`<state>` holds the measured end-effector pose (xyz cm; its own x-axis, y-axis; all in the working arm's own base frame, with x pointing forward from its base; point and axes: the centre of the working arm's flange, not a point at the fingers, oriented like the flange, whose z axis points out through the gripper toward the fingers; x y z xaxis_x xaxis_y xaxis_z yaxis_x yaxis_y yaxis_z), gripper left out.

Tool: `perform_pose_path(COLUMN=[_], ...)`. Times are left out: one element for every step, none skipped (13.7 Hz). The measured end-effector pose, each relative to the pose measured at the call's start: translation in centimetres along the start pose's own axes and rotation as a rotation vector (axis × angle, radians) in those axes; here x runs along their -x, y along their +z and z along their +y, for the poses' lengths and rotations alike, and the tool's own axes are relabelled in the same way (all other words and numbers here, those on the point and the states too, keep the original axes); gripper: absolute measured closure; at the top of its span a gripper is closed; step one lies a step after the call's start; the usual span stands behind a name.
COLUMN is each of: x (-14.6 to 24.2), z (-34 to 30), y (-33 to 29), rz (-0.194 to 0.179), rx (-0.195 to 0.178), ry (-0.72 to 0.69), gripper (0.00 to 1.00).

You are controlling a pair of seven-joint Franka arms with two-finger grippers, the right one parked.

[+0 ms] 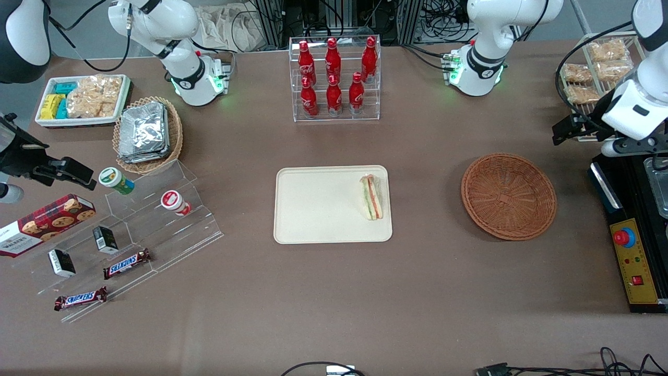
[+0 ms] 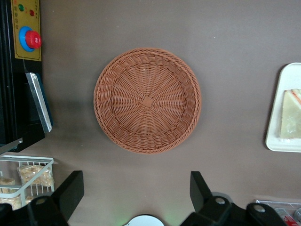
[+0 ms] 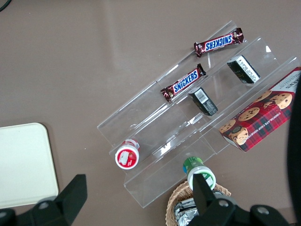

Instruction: Place sandwich from basket to tray

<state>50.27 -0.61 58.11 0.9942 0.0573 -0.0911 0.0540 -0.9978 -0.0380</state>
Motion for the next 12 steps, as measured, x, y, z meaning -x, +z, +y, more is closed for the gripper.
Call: perform_pose_path(x=[-0.07,-0.18,-0.3,-0.39,-0.45,-0.47,-0.47,-0.47,-0.46,-0.46,-0.46,-0.47], z=[0.19,0.27,0.28,0.29,0.3,0.3,0.3,0.29,0.28,0.27,0.27,0.27], y=[-0.44,-0.55,-0.53,-0.49,-0.5,-0.55,-0.59,-0.59,-0.59,-0.59,-0.6,-0.6], rz=[0.003,0.003,0.002,0.001,0.002,0.002,0.003,0.003,0.003,0.003,0.003,0.003], rx=[-0.001,-0.001,-0.002,-0.002,-0.002,-0.002,-0.002,-0.002,-0.002,-0.002,-0.002,-0.002], ry=[0.003,0.004,0.004,0.004,0.004,0.004,0.004,0.004,0.004,0.004,0.004,0.004], gripper=[0.0,0.0,0.0,0.0,0.0,0.0,0.0,0.0,0.0,0.0,0.0,0.0])
